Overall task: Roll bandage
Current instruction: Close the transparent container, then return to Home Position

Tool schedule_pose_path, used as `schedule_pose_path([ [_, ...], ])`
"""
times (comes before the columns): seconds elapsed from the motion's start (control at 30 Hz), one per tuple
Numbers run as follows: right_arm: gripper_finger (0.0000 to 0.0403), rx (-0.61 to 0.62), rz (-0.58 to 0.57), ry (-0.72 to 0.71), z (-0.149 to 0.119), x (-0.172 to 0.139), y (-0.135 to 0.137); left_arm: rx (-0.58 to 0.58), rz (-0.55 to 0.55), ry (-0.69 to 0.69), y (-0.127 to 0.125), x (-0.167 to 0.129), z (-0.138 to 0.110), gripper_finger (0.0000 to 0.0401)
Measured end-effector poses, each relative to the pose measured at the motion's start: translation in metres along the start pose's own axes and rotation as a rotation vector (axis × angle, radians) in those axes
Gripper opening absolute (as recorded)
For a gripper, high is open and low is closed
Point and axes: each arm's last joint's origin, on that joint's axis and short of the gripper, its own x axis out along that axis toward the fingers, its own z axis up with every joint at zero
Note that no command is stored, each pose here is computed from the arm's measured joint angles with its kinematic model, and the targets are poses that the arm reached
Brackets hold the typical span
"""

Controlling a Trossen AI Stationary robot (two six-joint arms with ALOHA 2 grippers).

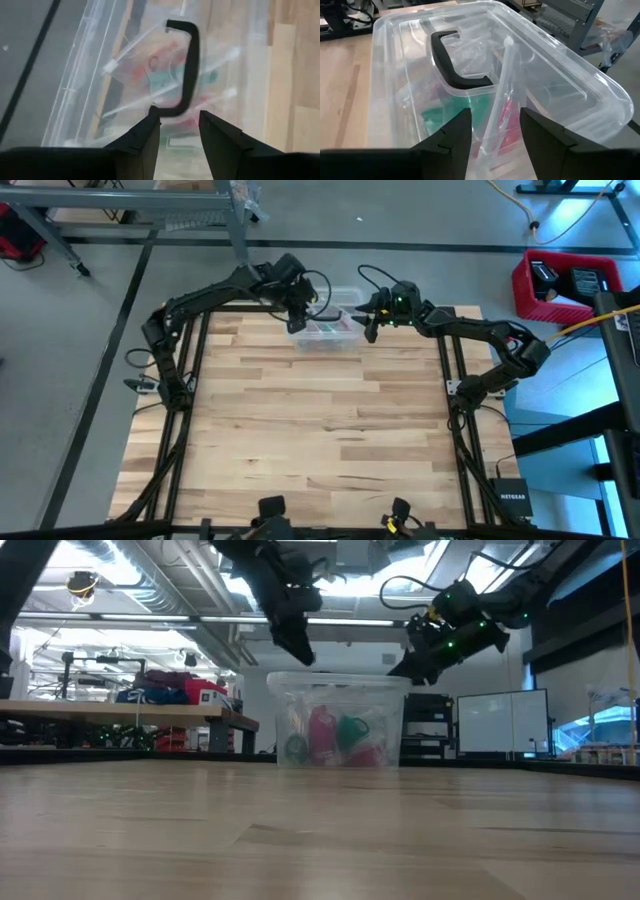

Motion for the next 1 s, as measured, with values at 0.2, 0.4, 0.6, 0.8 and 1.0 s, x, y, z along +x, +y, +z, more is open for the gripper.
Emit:
schedule_pose_path([
  [0.2, 0.0169, -0.002, -0.029, 0.007, 0.000, 0.001, -0.001, -0.039, 0.007, -0.001, 0.004, 0.021, -0.038, 0.0122],
  [0.4, 0.0169, 0.000, -0.038, 0.014, -0.002, 0.002, -0.001, -0.040, -0.079, -0.144, 0.009, 0.053, -0.072, 0.0121],
  [0.6, 0.0169, 0.006, -0.052, 0.017, -0.001, 0.001, -0.002, -0.076, -0.090, -0.210, 0.019, 0.046, -0.072, 0.0121],
  [0.8, 0.0169, 0.000, -0.051, -0.028, 0.022, -0.008, -0.002, -0.007, -0.006, -0.322, 0.013, -0.003, -0.052, 0.0121],
  [1.0, 0.0169, -0.001, -0.035, -0.061, 0.058, -0.026, 0.002, 0.044, 0.065, -0.457, 0.000, -0.058, -0.041, 0.0118],
])
